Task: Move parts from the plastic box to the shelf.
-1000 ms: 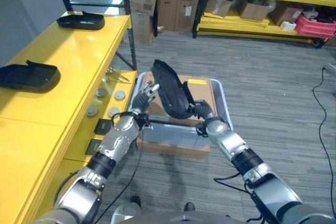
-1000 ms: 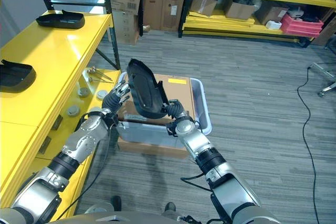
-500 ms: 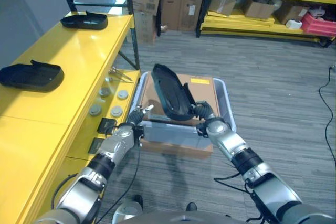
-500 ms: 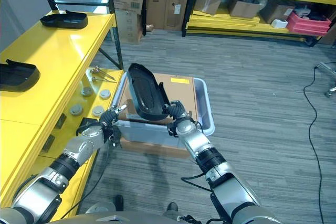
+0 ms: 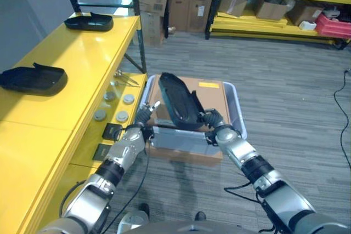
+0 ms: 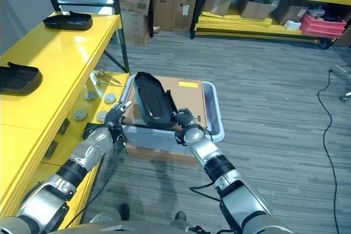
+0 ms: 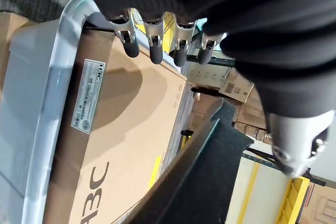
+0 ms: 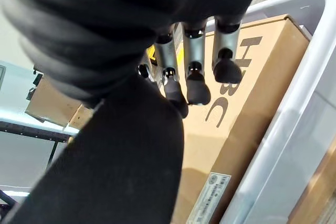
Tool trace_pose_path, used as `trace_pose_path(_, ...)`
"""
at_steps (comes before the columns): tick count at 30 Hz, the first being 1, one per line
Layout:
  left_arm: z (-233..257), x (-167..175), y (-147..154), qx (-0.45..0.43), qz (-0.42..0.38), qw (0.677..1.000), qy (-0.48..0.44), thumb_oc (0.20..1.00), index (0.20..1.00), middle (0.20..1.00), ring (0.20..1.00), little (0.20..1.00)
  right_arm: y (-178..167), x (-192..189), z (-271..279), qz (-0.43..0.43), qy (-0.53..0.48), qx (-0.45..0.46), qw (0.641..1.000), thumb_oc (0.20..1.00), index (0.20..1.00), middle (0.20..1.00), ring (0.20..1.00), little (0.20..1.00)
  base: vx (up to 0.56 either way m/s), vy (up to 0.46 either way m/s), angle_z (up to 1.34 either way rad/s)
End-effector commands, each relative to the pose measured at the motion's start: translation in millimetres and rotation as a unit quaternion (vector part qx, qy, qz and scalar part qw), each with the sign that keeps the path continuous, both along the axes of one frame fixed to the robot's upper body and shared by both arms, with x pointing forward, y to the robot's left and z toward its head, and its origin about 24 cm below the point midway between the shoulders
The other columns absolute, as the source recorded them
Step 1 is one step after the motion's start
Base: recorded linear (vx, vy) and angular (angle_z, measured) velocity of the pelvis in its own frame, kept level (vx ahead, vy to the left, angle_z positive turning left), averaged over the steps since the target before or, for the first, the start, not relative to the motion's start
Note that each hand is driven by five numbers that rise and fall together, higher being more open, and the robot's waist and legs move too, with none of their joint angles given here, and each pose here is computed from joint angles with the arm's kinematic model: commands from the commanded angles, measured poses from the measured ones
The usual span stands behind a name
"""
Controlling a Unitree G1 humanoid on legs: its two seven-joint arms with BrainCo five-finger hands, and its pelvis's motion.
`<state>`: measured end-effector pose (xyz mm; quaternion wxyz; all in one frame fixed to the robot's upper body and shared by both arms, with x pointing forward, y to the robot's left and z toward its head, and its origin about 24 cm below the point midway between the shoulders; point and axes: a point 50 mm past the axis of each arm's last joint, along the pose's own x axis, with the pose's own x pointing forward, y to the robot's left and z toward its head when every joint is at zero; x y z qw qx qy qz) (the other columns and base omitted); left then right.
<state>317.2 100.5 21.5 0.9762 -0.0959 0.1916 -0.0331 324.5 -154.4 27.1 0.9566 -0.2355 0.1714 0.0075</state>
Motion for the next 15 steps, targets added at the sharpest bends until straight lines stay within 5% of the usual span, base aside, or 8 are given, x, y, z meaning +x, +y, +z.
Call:
trace_pose_path(1, 47, 21, -35, 0.003, -0.077, 0.992, -0.097, 1.0, 1.0, 1.0, 1.0, 1.0, 23, 28, 51, 0.041, -0.1, 0.013, 0.994, 0.2, 0.2, 0.2, 0.2, 0.2, 0.0, 0.0, 0.0)
trace_pose_path(15, 36, 17, -53, 0.149, -0.184, 0.969, -0.064, 1.0, 1.0, 1.0, 1.0, 1.0, 49, 31, 53, 0.087, -0.095, 0.002, 0.992, 0.2, 0.2, 0.2, 0.2, 0.2, 0.0, 0.0, 0.0)
